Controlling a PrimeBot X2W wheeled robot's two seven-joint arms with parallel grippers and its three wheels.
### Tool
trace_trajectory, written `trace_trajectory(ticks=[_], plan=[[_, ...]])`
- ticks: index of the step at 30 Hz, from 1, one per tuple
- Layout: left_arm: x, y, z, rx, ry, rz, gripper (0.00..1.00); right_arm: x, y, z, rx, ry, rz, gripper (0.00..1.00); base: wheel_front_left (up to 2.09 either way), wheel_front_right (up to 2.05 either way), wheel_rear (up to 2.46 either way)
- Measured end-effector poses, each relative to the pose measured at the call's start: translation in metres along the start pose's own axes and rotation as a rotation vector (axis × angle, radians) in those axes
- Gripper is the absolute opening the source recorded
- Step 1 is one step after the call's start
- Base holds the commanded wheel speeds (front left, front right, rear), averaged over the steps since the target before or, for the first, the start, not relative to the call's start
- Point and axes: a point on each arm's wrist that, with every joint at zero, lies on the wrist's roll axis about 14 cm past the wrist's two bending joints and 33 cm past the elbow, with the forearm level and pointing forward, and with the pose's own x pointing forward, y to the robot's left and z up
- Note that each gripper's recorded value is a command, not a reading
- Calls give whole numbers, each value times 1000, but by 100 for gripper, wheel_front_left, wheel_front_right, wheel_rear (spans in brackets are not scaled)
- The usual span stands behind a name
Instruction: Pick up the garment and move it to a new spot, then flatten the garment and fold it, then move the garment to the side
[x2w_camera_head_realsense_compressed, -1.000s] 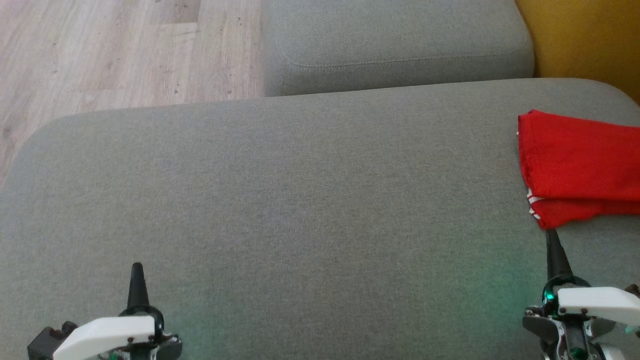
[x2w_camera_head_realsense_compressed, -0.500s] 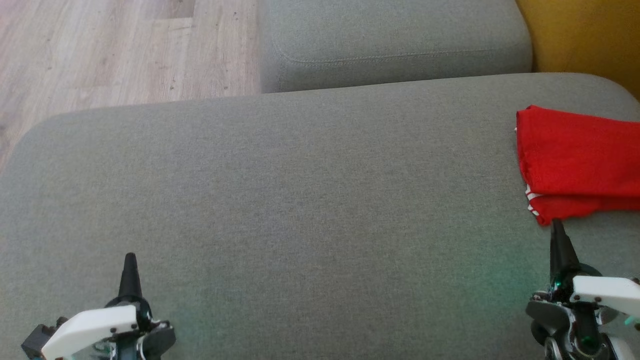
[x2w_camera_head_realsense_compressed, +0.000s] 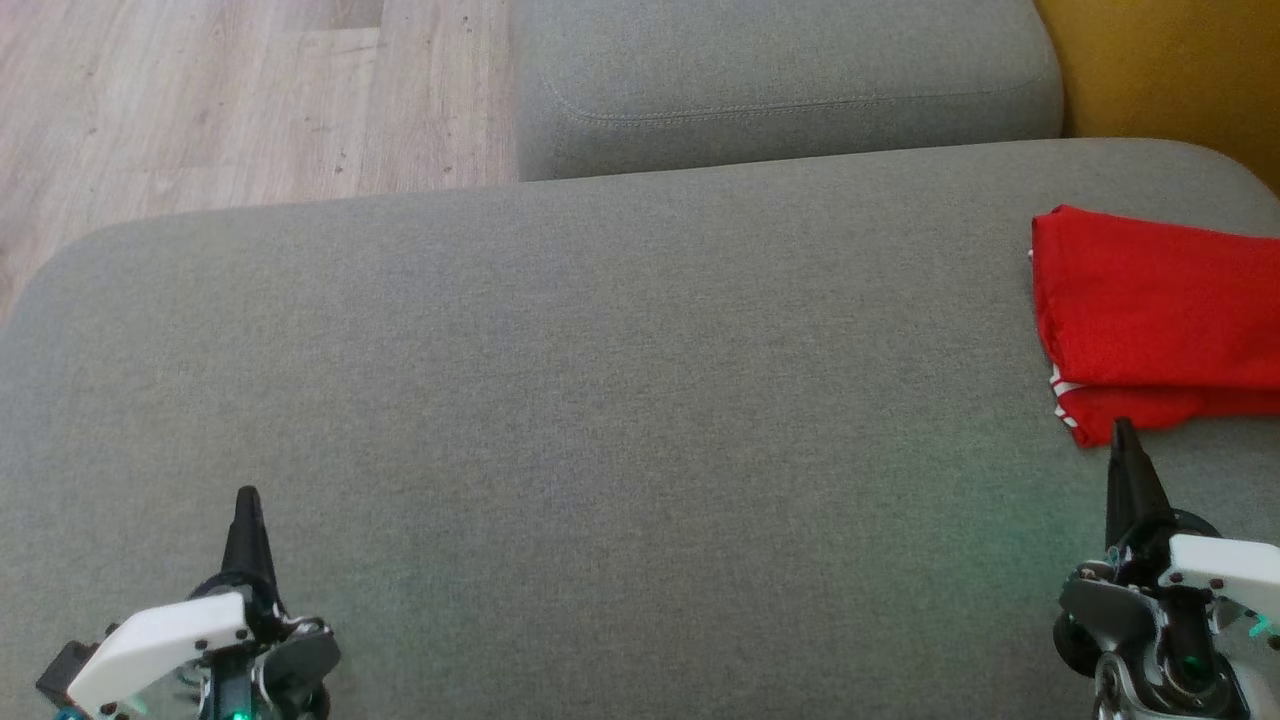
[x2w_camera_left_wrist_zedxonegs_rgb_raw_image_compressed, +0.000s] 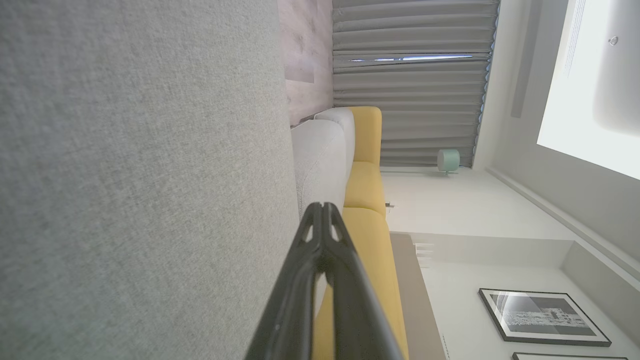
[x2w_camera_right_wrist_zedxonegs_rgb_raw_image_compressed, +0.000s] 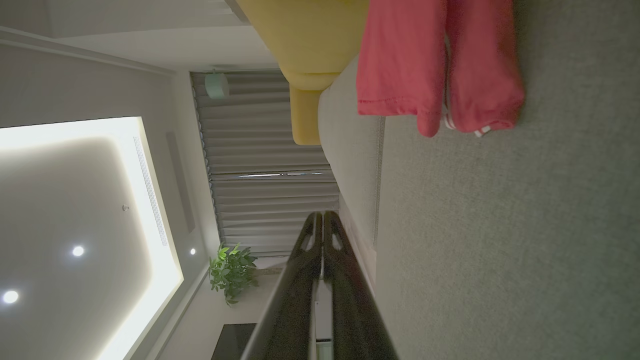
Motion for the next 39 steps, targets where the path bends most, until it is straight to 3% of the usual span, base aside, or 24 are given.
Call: trace_trajectory(ticks=[39], plan=[[0, 0, 3, -11, -9, -1, 0, 0, 0, 2, 2, 0, 0, 0, 0, 0, 0]])
